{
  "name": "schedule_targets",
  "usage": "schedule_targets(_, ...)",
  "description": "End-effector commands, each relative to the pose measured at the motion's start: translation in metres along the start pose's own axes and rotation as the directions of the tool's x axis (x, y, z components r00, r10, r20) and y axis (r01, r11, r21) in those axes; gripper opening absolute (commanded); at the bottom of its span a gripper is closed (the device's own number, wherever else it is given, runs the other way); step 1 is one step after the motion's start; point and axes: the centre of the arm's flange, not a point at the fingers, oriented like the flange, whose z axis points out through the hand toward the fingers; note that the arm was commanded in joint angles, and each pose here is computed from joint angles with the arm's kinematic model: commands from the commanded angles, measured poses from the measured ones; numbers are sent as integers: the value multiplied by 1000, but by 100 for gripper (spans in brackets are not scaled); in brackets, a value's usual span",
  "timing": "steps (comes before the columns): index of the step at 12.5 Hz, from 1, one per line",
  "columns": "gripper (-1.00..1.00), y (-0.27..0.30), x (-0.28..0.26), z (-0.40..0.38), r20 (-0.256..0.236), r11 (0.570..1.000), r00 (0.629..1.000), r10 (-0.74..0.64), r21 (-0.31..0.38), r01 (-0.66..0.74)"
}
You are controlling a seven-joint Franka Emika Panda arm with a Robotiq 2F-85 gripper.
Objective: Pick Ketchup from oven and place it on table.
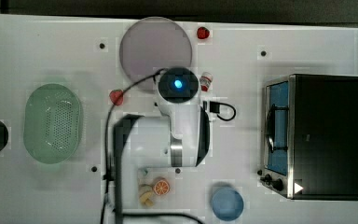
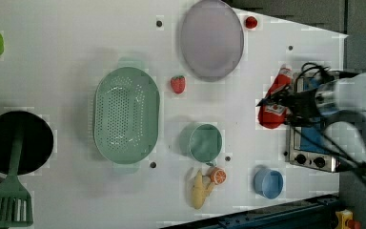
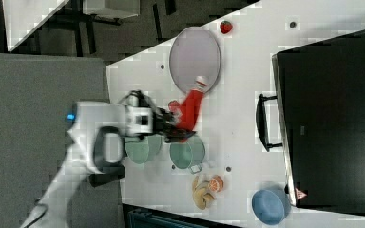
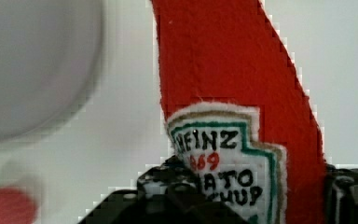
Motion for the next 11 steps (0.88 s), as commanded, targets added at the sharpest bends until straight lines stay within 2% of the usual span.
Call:
schedule_targets(1,27,7,8,28,-23,998,999,35,44,-34)
schedule_targets(4,26,7,11,67,-2,999,999,40,8,-40)
schedule_targets(7,32,9,16,77,-19,998,998,51,24,-51)
schedule_targets(10,96,11,16,78,-16,998,998,56,20,-55)
schedule_targets(11,100,10,16,76,-20,998,998,56,25,-56)
